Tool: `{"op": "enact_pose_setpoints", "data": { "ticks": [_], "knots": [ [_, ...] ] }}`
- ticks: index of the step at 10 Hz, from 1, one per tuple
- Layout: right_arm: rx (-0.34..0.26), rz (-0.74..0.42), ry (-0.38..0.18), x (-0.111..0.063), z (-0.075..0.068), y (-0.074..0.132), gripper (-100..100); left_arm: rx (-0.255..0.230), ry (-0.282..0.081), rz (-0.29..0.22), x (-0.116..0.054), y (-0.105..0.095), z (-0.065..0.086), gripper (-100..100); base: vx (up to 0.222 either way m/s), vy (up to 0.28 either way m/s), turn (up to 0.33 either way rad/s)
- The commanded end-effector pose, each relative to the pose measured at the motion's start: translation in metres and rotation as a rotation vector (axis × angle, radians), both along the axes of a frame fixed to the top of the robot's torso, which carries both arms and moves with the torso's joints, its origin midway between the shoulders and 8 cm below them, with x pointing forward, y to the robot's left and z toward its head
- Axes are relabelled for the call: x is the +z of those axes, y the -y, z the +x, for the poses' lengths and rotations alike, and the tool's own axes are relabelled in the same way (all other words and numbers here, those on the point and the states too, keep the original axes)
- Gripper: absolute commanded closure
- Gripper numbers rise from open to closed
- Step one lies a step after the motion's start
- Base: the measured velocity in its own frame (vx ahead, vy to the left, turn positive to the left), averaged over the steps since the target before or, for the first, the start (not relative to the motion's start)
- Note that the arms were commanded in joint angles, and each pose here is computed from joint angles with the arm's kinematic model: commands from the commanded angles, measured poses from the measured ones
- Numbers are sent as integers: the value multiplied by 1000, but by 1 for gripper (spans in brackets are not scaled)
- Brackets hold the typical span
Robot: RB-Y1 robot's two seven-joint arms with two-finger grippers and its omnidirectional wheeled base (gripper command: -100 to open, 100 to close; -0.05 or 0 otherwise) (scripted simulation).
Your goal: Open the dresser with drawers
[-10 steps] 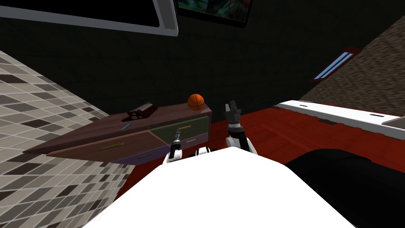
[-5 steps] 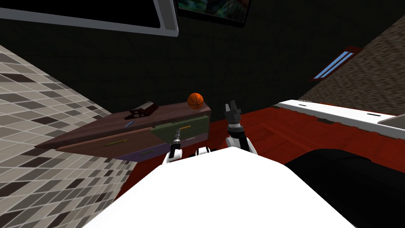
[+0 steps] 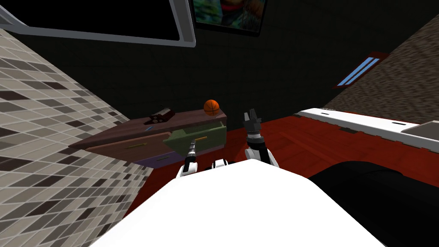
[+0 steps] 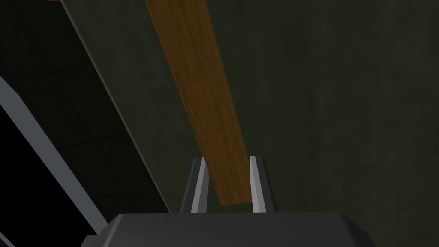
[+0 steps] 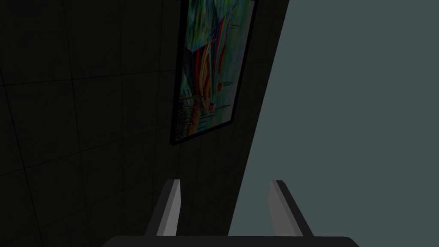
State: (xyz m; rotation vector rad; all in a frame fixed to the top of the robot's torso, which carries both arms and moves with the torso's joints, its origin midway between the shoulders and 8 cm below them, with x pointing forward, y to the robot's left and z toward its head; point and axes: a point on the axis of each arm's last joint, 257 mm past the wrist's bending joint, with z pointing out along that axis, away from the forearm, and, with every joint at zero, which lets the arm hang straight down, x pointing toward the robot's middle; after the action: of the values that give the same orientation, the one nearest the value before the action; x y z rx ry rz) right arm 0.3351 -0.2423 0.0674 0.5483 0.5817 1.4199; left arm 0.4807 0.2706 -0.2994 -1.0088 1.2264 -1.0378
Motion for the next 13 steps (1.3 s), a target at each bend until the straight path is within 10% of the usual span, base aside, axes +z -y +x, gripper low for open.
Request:
{"op": "enact_pose_setpoints", "data": {
  "ticks": [1, 2, 3, 12, 13],
  "knots": [
    [0, 0, 0, 0, 0, 0, 0, -5, 1, 2, 1, 2, -3, 100, -223, 2, 15],
    [0, 0, 0, 0, 0, 0, 0, -5, 1, 0, 1, 2, -2, 100, -112, 1, -8],
    [0, 0, 0, 0, 0, 0, 0, -7, -6, -1, 8, 3, 7, -100, -53, -7, 6],
    [0, 0, 0, 0, 0, 0, 0, -10, -22, -4, 43, 4, 39, -100, -43, -3, 3],
    [0, 0, 0, 0, 0, 0, 0, -9, -31, -6, 41, 4, 39, 0, 0, 0, 0]
  ]
}}
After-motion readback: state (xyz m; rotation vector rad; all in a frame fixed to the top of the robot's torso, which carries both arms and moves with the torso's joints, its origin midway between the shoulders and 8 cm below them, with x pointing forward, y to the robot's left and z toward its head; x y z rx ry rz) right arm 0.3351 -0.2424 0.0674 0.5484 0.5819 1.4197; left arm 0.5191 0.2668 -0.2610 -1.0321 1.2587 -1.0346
